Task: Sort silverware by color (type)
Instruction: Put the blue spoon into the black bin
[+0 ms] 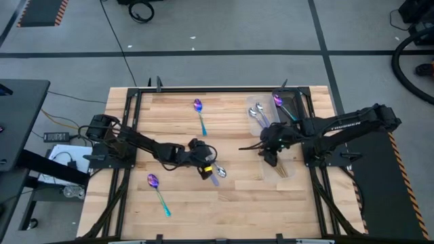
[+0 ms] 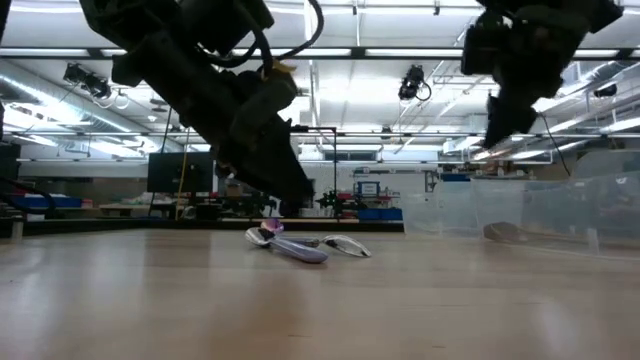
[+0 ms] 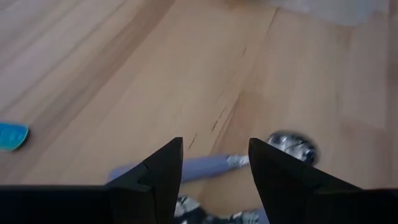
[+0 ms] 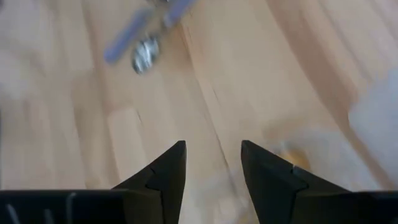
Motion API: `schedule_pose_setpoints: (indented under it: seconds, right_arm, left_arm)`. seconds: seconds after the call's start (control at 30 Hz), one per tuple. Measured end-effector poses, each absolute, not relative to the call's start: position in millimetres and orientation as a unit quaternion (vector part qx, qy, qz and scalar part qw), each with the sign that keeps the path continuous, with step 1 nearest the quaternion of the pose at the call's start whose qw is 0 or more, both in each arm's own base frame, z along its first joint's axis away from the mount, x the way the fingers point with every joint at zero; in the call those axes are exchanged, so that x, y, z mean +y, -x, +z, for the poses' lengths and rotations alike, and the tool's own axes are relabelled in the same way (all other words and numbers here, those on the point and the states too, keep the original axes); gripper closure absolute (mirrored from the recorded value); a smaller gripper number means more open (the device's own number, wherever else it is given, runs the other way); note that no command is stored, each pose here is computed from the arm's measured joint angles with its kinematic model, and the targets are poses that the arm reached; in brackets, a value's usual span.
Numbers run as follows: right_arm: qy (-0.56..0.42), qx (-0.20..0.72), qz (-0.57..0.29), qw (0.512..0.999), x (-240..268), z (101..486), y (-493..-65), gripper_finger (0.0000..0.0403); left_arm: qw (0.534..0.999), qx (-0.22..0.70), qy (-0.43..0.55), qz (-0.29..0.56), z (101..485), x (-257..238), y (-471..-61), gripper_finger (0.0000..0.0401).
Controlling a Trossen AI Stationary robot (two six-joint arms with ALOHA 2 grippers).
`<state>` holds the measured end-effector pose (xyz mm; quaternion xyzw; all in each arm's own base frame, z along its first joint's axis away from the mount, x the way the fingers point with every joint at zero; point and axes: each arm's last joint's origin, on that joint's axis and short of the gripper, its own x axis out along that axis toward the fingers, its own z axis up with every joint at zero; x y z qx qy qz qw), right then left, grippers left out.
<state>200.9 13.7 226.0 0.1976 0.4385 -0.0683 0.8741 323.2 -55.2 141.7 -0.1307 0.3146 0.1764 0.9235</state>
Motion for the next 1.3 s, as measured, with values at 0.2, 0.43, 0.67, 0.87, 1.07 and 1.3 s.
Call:
schedule_pose_setpoints:
  seconds: [0.2,0.43,0.67,0.87,1.07,1.3]
  right_arm:
    - [-0.182,0.365,-0.068,0.91,15,220,-211,0.0241]
    - [-0.173,0.335,-0.088,0.922,14,209,-216,0.0241]
    - [-0.176,0.308,-0.074,0.932,20,193,-224,0.0242]
    - [-0.173,0.287,-0.054,0.941,29,179,-234,0.0243]
    - [-0.156,0.283,-0.036,0.946,38,162,-248,0.0243]
    - [-0.152,0.277,-0.022,0.949,47,144,-260,0.0243]
  left_arm:
    - [0.902,0.342,0.159,0.211,136,-45,-319,0.0212]
    - [0.875,0.347,0.199,0.271,132,-16,-318,0.0212]
    - [0.859,0.311,0.181,0.363,134,11,-317,0.0212]
    - [0.85,0.298,0.15,0.408,135,25,-315,0.0212]
    - [0.835,0.289,0.157,0.441,135,45,-313,0.0212]
    - [0.818,0.277,0.188,0.466,135,66,-309,0.0211]
